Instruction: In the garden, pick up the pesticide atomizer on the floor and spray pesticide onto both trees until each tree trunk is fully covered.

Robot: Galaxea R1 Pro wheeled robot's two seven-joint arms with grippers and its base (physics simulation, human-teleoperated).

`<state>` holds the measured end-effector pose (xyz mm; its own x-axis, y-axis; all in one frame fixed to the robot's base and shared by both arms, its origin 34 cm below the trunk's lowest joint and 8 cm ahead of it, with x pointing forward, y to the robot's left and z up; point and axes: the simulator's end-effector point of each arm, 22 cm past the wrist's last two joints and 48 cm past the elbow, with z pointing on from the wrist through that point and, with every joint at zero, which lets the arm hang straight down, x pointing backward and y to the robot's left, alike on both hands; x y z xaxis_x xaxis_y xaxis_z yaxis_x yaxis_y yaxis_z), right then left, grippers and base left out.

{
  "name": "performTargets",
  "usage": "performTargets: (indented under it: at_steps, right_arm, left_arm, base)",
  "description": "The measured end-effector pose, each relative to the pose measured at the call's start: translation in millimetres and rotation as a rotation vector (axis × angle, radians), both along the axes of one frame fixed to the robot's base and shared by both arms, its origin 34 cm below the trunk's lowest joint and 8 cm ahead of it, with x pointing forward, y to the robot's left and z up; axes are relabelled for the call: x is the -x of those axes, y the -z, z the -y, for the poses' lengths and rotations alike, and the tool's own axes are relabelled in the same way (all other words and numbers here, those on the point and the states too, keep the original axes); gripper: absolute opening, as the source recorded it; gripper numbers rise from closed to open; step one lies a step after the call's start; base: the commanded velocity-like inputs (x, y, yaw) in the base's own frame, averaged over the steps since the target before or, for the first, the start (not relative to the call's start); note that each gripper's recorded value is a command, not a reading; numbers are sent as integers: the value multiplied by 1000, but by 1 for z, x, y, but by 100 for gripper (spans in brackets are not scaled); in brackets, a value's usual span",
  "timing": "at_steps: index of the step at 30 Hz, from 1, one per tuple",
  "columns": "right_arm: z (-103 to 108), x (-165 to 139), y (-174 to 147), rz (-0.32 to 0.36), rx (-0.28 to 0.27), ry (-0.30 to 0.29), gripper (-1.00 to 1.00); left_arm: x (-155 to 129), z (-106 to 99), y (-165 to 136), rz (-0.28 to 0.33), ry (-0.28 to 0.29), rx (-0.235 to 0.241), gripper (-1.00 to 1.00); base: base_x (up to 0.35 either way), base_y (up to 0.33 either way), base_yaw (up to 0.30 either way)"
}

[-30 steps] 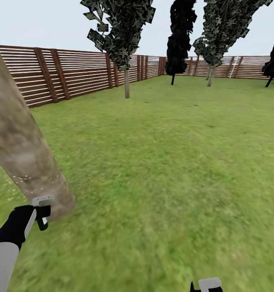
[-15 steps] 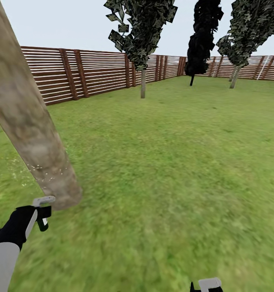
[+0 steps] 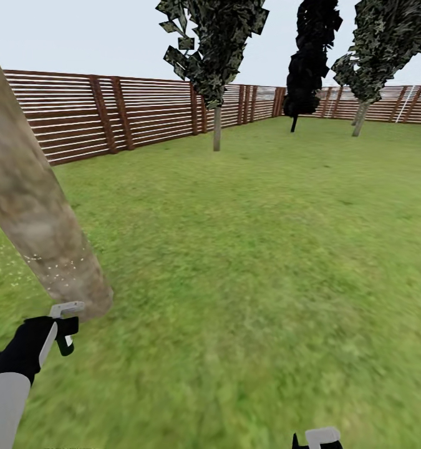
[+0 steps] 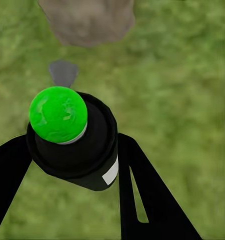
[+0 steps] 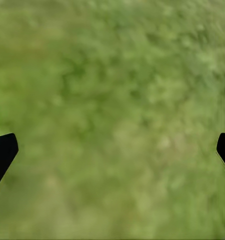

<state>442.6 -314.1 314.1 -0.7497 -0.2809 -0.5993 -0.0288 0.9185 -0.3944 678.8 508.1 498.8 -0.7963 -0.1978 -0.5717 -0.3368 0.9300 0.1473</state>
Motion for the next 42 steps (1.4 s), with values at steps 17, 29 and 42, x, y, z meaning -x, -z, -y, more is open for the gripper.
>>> performTargets:
  at_steps: [17,29,42]
  right_arm:
    - [-1,0,0,0,-2,-1,100]
    - [-1,0,0,0,-2,-1,100]
    - [-2,0,0,0,-2,-1,100]
  left_arm:
    - [-1,2,0,6,0,4,-100]
    - [-1,2,0,6,1,3,-100]
    - [-1,1,0,5,0,2,-100]
  base:
    - [198,-219,238]
    - [240,-185,2]
    - [226,-194,245]
